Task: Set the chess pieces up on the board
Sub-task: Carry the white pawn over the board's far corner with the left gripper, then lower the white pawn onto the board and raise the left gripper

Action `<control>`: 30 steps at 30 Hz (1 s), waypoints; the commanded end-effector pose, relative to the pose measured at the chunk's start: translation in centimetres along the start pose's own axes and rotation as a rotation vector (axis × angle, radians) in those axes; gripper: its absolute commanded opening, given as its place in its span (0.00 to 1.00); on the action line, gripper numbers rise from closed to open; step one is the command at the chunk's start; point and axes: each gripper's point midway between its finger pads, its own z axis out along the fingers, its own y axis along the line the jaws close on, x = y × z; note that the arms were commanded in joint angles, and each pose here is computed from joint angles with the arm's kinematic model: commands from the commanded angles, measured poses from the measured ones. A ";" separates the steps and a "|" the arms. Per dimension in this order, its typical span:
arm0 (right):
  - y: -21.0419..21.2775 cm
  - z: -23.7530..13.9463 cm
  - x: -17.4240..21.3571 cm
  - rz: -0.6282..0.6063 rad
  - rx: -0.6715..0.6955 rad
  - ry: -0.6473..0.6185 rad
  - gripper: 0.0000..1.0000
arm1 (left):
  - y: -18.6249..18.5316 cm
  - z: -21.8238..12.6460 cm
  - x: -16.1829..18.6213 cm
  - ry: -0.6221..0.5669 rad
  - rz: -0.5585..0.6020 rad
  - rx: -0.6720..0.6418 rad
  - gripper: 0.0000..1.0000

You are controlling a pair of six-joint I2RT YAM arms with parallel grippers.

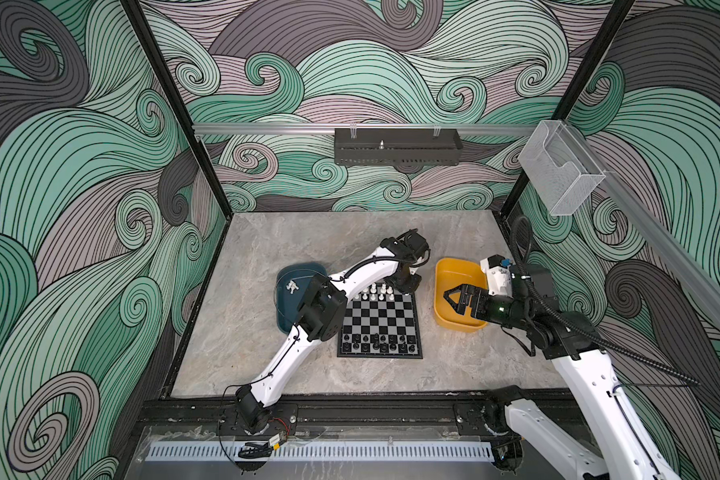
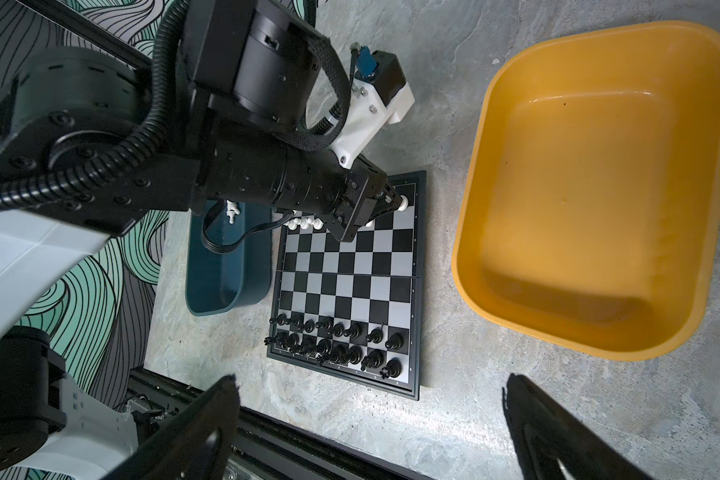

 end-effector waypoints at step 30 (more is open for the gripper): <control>-0.2 -0.3 -0.4 -0.012 0.020 -0.013 1.00 | -0.7 -5.3 -4.5 -0.200 0.003 -0.019 0.52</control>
